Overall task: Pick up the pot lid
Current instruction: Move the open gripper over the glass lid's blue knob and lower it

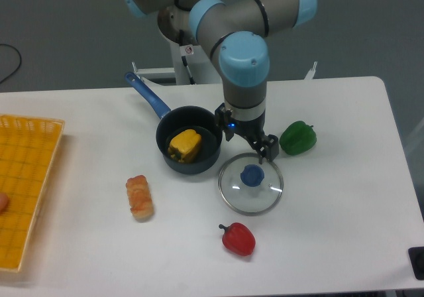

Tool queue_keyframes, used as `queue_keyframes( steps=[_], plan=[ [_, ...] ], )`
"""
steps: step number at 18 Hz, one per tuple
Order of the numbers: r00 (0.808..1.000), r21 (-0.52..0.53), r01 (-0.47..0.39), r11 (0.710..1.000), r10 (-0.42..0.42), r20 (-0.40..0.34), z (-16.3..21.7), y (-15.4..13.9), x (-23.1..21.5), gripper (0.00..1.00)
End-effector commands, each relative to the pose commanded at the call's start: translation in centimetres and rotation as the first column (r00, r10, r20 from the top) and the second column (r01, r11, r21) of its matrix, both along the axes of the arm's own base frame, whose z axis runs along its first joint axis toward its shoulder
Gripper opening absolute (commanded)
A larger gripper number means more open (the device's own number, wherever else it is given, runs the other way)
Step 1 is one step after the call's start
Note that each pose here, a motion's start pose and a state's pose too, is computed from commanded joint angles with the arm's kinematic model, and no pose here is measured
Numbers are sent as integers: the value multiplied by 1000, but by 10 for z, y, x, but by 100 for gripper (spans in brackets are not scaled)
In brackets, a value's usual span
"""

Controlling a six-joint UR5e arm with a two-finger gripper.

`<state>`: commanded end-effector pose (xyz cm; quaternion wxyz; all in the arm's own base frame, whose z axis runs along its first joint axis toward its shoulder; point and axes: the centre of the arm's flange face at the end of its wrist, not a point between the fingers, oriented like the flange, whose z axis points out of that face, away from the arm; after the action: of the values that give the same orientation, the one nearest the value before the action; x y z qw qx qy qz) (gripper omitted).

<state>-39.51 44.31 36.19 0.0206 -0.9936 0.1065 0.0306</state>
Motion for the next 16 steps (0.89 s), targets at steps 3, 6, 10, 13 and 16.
queue_keyframes(
  steps=[3, 6, 10, 13, 16],
  plan=[
    [1000, 18, -3, 1000, 3, 11, 0, 0, -1, 100],
    [1000, 14, -9, 1000, 9, 16, -6, 1, 0, 100],
    [999, 11, -43, 999, 43, 23, -33, -15, -13, 100],
    [998, 20, -55, 998, 55, 13, -35, -15, -17, 100],
    [994, 24, -105, 994, 105, 4, -50, -11, -25, 100]
  ],
)
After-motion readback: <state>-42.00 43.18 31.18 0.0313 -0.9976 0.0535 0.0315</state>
